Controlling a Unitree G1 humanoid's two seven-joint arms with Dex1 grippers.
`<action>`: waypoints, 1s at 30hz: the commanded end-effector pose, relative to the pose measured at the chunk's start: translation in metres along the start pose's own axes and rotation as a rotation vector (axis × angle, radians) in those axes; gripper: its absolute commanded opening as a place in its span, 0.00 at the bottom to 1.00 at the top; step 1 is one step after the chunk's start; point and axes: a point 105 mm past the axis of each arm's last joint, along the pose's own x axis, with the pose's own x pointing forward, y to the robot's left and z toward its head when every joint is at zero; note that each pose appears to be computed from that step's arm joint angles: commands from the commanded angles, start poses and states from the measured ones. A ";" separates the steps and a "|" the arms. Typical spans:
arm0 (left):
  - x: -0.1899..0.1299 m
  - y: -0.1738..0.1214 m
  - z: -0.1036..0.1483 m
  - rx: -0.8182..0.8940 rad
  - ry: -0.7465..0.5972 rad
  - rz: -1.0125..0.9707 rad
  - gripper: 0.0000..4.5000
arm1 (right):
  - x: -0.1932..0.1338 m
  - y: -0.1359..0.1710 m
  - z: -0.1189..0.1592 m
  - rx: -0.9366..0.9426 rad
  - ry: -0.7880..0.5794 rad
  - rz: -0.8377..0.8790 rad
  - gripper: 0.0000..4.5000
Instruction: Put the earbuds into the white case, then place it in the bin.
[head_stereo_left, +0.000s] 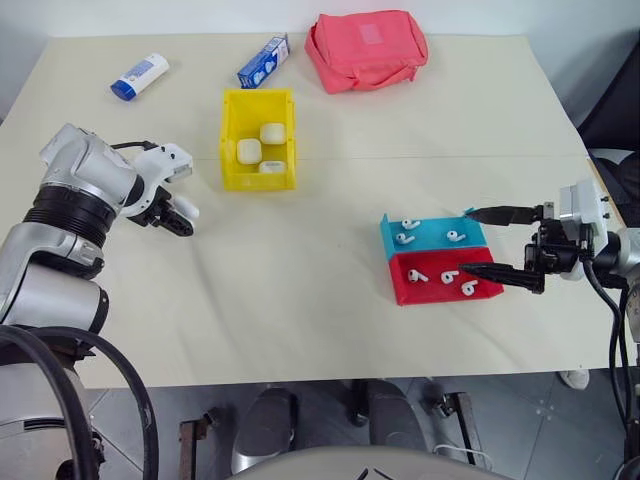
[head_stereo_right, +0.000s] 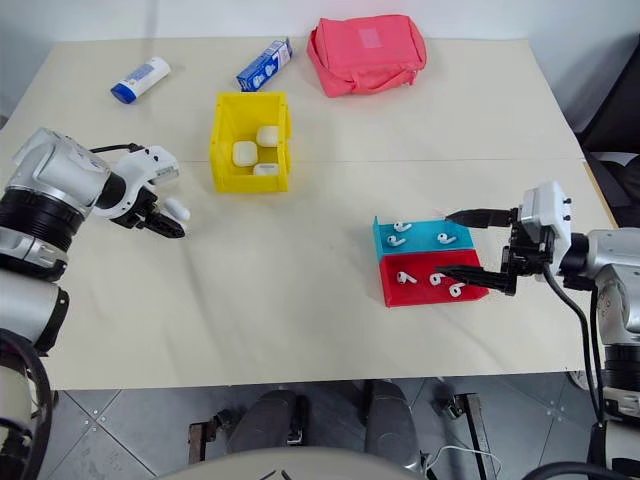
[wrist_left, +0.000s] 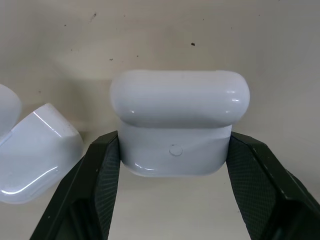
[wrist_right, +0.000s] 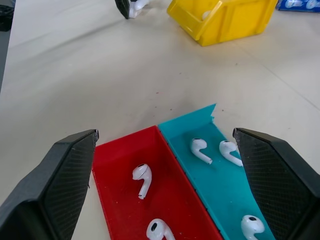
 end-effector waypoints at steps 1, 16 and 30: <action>0.000 0.000 -0.003 -0.014 0.000 -0.010 0.62 | -0.005 -0.001 0.014 -0.050 -0.014 -0.013 1.00; -0.070 -0.050 0.085 0.186 -0.776 -0.249 0.62 | -0.012 0.008 0.039 -0.030 -0.195 -0.026 1.00; -0.123 -0.146 0.138 0.587 -1.438 -0.672 0.62 | -0.025 0.024 0.037 -0.037 -0.186 -0.118 1.00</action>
